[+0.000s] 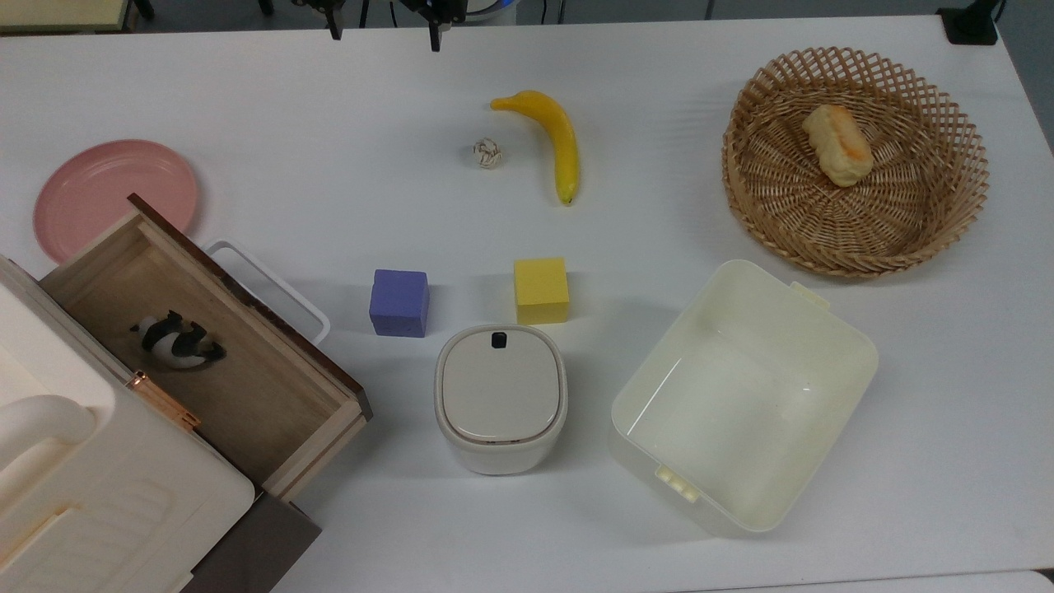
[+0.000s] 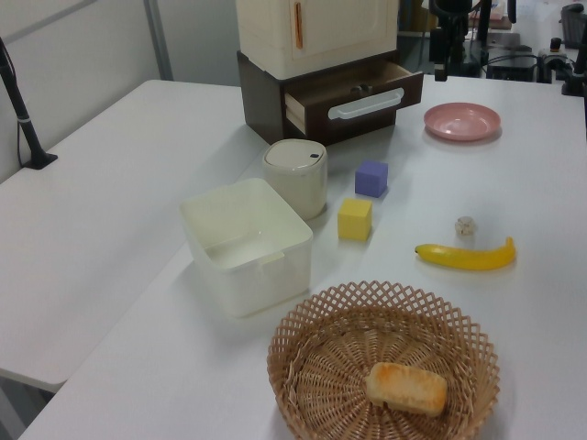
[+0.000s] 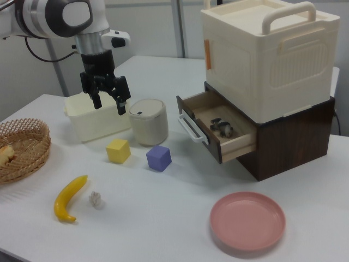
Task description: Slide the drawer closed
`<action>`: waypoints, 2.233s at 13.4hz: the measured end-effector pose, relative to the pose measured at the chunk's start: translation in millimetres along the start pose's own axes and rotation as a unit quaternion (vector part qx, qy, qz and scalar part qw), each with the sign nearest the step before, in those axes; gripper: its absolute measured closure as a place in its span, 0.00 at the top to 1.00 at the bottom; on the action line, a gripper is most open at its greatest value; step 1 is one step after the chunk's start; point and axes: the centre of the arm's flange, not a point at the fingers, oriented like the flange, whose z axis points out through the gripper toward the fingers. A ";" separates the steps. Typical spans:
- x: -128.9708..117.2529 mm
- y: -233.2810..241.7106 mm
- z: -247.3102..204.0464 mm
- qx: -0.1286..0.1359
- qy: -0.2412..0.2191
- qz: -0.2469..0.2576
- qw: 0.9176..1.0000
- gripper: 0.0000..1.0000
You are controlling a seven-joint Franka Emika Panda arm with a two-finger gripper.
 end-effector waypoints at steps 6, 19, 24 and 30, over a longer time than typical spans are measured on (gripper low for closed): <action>0.0 0.9 0.1 0.000 0.000 0.001 1.000 1.00; 0.1 0.8 0.1 0.000 0.000 -0.004 1.000 1.00; 0.1 0.8 0.1 0.000 0.000 -0.011 1.000 0.95; 0.1 0.8 0.2 0.000 0.000 -0.016 1.000 0.50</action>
